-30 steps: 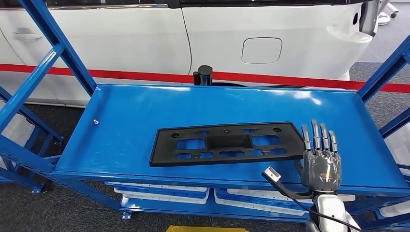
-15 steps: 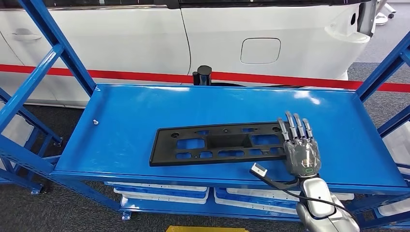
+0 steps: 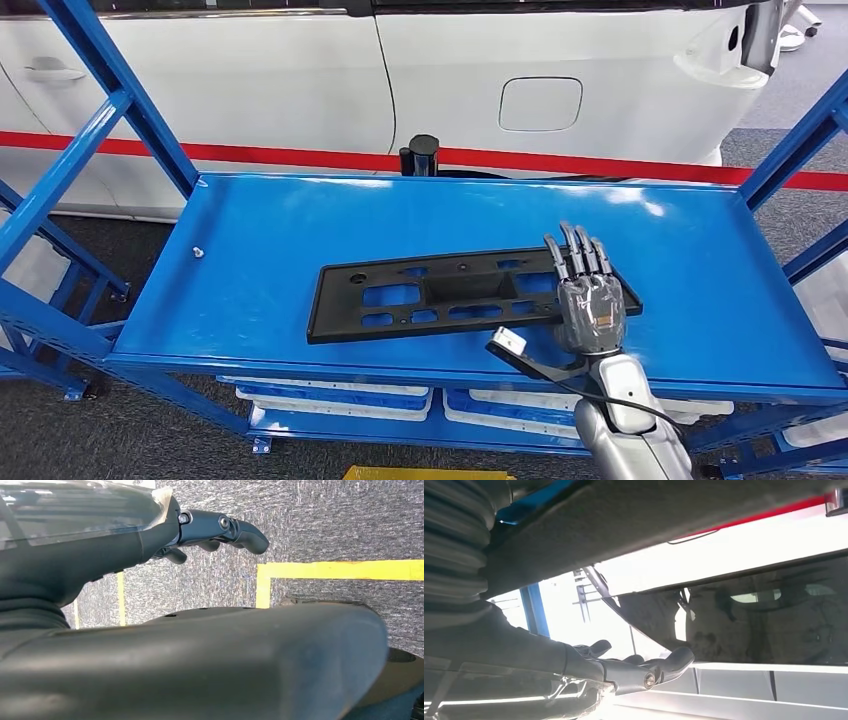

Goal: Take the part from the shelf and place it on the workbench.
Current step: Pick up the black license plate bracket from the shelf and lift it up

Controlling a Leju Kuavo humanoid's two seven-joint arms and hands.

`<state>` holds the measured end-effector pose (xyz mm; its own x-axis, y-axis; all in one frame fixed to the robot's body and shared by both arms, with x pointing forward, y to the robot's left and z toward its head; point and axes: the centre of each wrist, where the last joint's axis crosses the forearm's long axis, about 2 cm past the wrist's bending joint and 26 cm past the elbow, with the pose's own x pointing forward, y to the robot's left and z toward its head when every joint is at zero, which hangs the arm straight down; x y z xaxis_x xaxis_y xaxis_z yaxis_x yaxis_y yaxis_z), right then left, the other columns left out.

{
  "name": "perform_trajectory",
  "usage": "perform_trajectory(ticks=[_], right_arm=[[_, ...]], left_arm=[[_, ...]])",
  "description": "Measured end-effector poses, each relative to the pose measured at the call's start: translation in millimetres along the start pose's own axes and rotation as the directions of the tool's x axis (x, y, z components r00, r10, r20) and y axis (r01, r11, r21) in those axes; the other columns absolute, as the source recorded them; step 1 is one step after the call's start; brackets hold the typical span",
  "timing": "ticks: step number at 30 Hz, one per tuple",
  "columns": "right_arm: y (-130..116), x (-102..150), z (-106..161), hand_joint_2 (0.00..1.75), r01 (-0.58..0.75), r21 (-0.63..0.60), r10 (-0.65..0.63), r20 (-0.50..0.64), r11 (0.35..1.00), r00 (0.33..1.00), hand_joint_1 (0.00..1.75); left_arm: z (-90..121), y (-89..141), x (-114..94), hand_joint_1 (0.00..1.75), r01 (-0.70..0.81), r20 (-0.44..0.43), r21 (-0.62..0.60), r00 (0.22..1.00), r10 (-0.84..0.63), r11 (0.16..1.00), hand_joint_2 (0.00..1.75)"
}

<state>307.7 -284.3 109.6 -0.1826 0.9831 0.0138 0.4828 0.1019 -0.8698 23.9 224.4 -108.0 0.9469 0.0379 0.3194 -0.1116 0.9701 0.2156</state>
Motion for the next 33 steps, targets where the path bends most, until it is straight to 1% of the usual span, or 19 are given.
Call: perform_trajectory(ticks=[8, 15, 16, 17, 19, 20, 21, 24, 28, 33], right_arm=[[1.9, 7.6, -4.7, 1.75, 0.018, -0.005, -0.018, -0.013, 1.0, 1.0, 0.0], [5.5, 2.6, -8.9, 1.75, 0.024, 0.01, -0.023, -0.043, 1.0, 0.999, 0.0], [6.2, 1.6, -9.3, 1.75, 0.023, 0.013, -0.022, -0.047, 1.0, 0.999, 0.13], [7.0, 0.3, -9.9, 1.75, 0.022, 0.016, -0.021, -0.053, 1.0, 0.998, 0.38], [9.3, -4.0, -11.3, 1.75, 0.017, 0.024, -0.015, -0.07, 1.0, 0.997, 1.09], [10.6, -6.3, -12.4, 1.75, 0.014, 0.027, -0.012, -0.079, 1.0, 0.997, 1.32], [12.0, -8.9, -13.7, 1.75, 0.011, 0.031, -0.008, -0.088, 0.999, 0.996, 1.44], [16.2, -16.8, -17.8, 1.75, 0.003, 0.042, 0.002, -0.114, 0.999, 0.993, 1.52], [20.5, -25.6, -19.6, 1.75, -0.006, 0.058, 0.014, -0.143, 0.998, 0.99, 1.52], [22.7, -29.3, -21.1, 1.75, -0.012, 0.066, 0.022, -0.153, 0.998, 0.988, 1.52]], left_arm=[[0.1, -0.5, 0.4, 0.0, 0.001, 0.0, -0.002, 1.0, -0.001, 1.0, 0.0], [0.0, -0.5, 0.7, 0.0, 0.001, 0.0, -0.002, 1.0, -0.001, 1.0, 0.0], [0.0, -0.6, 0.8, 0.0, 0.002, 0.0, -0.003, 1.0, -0.002, 1.0, 0.0], [0.0, -0.6, 0.9, 0.0, 0.003, 0.001, -0.003, 1.0, -0.003, 1.0, 0.0], [0.0, -0.7, 1.1, 0.0, 0.007, 0.003, -0.003, 1.0, -0.007, 1.0, 0.0], [0.0, -0.8, 1.2, 0.0, 0.008, 0.004, -0.003, 1.0, -0.008, 1.0, 0.0], [0.0, -0.9, 1.4, 0.0, 0.009, 0.005, -0.003, 1.0, -0.009, 1.0, 0.0], [0.1, -1.7, 2.2, 0.0, 0.01, 0.006, -0.004, 1.0, -0.01, 1.0, 0.0], [0.2, -2.2, 2.5, 0.0, 0.01, 0.006, -0.005, 1.0, -0.01, 1.0, 0.0], [0.1, -2.1, 2.5, 0.0, 0.011, 0.005, -0.005, 1.0, -0.011, 1.0, 0.0]])
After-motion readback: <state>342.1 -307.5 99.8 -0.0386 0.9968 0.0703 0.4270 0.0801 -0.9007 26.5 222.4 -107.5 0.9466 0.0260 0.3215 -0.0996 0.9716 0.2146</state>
